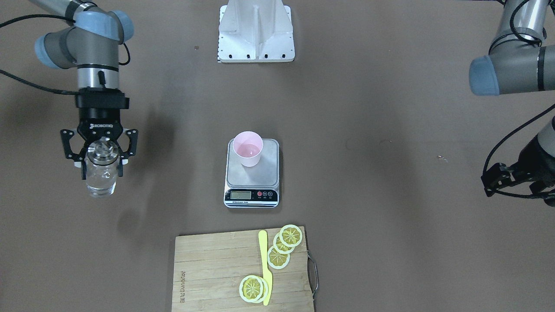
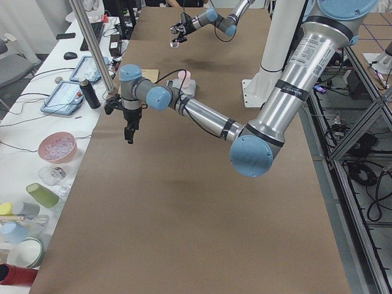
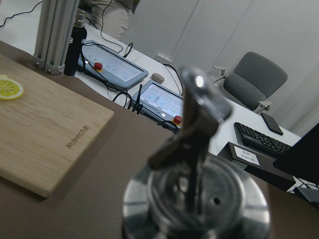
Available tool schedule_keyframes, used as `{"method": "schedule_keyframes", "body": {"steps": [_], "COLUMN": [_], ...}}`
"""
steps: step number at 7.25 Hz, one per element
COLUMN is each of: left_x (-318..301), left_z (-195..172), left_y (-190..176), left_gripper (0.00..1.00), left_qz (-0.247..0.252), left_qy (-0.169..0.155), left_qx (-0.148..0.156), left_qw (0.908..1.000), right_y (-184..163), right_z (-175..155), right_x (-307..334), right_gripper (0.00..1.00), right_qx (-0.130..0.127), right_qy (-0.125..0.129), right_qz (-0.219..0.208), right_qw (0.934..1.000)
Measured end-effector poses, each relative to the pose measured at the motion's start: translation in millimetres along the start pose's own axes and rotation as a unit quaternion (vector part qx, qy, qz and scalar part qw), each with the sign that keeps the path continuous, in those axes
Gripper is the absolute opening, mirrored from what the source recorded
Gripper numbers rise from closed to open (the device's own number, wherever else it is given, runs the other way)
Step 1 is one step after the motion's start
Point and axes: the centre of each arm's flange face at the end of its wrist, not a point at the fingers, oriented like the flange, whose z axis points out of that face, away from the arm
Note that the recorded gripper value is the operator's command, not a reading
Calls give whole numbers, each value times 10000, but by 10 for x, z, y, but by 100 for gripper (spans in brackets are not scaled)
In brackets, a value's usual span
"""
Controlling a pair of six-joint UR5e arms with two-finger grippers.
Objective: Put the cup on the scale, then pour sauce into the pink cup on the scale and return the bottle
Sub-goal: 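Turn the bottle upright and carry it back with the right gripper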
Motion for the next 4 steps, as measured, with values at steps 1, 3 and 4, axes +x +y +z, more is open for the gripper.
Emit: {"method": "schedule_keyframes", "body": {"steps": [1,3,4], "left_x": [21,41,37], "left_z": [-31,-60,-58], "left_y": [7,14,17], "left_gripper": [99,99,99], "left_qz": [16,32,29], "left_qy": [15,29,24], "left_qx": [25,51,51], "left_qw": [10000,10000,10000], "right_y": [218,643,804], "right_z": [-12,69,151], "right_x": [346,660,724], "right_gripper": [0,0,0], "right_qx": [-70,-136,-253], "right_qy": [-158,-401,-451], "right_qz": [605,1663,1929], "right_qw": [9980,9852,9799]}}
